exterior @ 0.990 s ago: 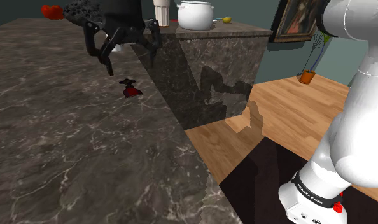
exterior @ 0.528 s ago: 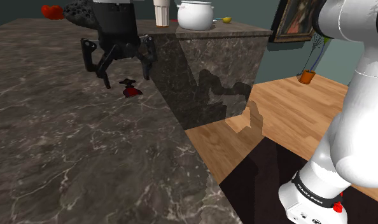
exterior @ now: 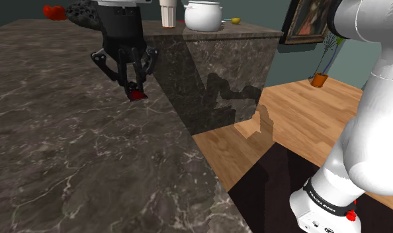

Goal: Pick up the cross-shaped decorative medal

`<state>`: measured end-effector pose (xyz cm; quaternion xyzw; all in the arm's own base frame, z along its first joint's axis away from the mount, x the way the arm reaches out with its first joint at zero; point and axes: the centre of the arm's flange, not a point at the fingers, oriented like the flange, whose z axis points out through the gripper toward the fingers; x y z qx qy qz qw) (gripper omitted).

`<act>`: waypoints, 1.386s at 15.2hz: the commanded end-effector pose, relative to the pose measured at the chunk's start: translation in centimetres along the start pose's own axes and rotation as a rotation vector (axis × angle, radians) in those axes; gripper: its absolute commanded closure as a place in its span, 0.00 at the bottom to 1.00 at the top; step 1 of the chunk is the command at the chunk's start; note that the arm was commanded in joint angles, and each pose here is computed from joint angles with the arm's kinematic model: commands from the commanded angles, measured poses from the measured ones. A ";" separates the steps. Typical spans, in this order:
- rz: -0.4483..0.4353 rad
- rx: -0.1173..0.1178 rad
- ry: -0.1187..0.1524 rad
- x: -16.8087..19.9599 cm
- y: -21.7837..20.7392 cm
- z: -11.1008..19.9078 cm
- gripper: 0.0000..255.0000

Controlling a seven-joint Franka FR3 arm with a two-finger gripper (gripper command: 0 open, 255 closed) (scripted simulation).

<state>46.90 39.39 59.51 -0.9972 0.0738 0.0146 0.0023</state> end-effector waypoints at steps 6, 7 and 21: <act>0.000 -0.007 -0.008 0.1 0.0 -0.6 1.00; 0.000 -0.007 -0.008 0.1 0.0 -1.1 1.00; 0.000 -0.007 -0.008 -0.1 0.0 -7.5 1.00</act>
